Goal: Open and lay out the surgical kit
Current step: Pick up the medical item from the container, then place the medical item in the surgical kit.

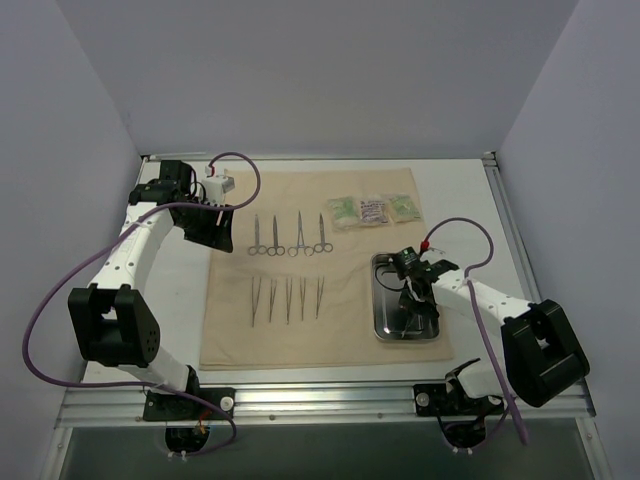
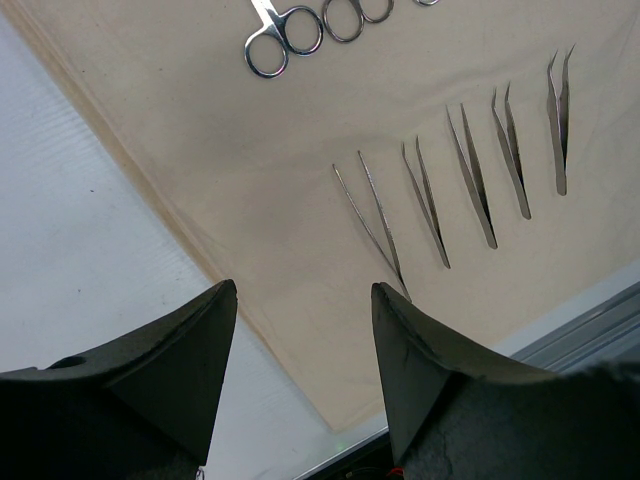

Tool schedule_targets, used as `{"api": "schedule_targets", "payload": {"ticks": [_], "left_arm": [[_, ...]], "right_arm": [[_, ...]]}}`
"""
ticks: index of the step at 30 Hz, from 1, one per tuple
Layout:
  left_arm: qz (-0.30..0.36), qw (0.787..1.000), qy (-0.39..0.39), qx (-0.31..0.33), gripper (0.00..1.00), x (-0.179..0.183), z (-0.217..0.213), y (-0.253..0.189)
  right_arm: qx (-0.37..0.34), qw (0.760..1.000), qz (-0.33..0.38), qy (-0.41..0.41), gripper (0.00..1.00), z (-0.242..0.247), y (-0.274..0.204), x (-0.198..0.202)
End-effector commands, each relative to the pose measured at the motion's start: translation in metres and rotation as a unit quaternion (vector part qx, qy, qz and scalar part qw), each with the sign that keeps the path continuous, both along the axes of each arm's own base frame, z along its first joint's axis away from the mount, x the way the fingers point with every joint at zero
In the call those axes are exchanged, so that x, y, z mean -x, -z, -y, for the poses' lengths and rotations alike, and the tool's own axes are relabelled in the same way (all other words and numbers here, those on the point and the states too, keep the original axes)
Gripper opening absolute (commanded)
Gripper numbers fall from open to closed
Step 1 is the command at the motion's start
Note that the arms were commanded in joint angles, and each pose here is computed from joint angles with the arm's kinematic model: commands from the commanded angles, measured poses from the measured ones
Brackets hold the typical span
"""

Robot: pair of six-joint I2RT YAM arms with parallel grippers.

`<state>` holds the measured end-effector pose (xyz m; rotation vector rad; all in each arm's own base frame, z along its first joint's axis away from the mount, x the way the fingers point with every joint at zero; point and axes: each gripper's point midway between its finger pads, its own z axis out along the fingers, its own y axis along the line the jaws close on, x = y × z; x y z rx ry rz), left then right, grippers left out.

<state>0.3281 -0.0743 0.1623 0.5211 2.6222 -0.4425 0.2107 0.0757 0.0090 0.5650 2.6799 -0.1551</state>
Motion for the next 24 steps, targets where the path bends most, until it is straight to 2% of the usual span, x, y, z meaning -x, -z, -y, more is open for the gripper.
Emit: {"api": "schedule_targets", "payload": {"ticks": [1, 16, 20, 24], "left_arm": [[0.012, 1.000, 0.010, 0.010, 0.65, -0.001, 0.003, -0.009], [0.012, 1.000, 0.011, 0.010, 0.65, -0.001, 0.003, -0.010], [0.011, 1.000, 0.011, 0.009, 0.65, -0.001, 0.004, -0.010], [0.015, 1.000, 0.009, 0.007, 0.65, 0.000, 0.002, -0.012]], "right_arm": [[0.016, 1.000, 0.017, -0.009, 0.00, 0.004, -0.017, -0.006], [0.037, 0.995, 0.083, -0.050, 0.00, -0.007, -0.073, -0.045], [0.019, 0.982, 0.163, -0.096, 0.00, -0.046, -0.138, -0.077], [-0.008, 0.966, 0.190, -0.173, 0.00, -0.118, -0.154, -0.090]]}}
